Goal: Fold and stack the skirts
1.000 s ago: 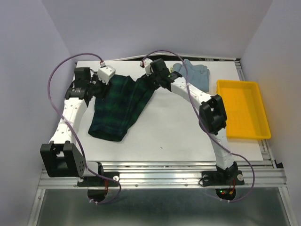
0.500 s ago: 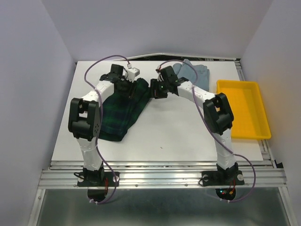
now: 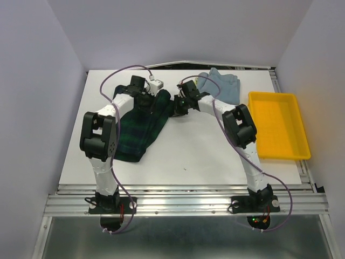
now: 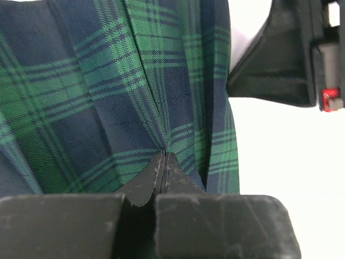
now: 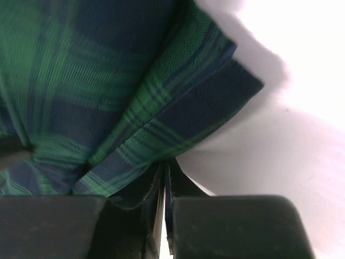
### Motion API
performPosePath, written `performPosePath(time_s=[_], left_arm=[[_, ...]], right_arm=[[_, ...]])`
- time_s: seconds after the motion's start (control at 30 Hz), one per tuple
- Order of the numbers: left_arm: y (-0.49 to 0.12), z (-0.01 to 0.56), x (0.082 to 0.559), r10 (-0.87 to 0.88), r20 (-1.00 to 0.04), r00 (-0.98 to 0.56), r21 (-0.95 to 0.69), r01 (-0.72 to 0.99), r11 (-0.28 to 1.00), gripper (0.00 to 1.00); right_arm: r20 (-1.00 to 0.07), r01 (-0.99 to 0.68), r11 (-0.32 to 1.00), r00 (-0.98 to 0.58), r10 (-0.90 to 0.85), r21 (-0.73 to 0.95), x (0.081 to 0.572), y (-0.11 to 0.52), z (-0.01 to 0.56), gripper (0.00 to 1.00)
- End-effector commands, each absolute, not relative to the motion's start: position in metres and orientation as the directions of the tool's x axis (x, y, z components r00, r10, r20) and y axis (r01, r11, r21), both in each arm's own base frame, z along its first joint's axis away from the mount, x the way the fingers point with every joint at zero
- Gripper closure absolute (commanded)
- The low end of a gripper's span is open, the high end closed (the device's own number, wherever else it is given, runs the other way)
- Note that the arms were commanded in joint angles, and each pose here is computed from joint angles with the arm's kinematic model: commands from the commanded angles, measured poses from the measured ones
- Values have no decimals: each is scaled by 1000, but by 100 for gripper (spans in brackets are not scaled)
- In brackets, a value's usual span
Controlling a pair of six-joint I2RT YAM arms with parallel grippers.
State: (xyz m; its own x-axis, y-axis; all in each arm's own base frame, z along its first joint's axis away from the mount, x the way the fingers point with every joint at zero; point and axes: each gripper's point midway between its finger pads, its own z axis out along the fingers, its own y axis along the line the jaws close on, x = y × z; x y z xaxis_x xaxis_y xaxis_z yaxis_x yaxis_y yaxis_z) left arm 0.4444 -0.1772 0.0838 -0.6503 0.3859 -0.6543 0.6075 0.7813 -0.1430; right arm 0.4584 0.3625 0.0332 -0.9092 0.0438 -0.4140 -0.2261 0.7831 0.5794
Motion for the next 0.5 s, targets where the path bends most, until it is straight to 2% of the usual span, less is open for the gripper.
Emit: performPosePath(time_s=[0.0,0.2,0.3,0.37,0.43,0.47], left_arm=[[-191,107,425,421,-690,-589,-133,675,725,100],[-207,81,414,433,-649,-625,-204,691,693,100],[-212,66,409,438,-617,-653,-236,685,689,98],[-212,57,408,434,-599,-673,-251,672,697,86],[-216,54,405,434,-593,-678,-275,677,683,76],[-217,55,405,428,-596,-679,-283,677,680,71]], right_arm=[[-478,-264,762,-876,67,591,480,367,53,93],[-475,-253,763,-876,80,595,486,358,53,92],[-465,-252,747,-881,86,615,487,351,57,75],[-462,-256,727,-882,94,637,486,347,68,56],[-430,-229,699,-894,125,678,486,337,76,43],[-410,-236,662,-905,117,712,479,342,82,28]])
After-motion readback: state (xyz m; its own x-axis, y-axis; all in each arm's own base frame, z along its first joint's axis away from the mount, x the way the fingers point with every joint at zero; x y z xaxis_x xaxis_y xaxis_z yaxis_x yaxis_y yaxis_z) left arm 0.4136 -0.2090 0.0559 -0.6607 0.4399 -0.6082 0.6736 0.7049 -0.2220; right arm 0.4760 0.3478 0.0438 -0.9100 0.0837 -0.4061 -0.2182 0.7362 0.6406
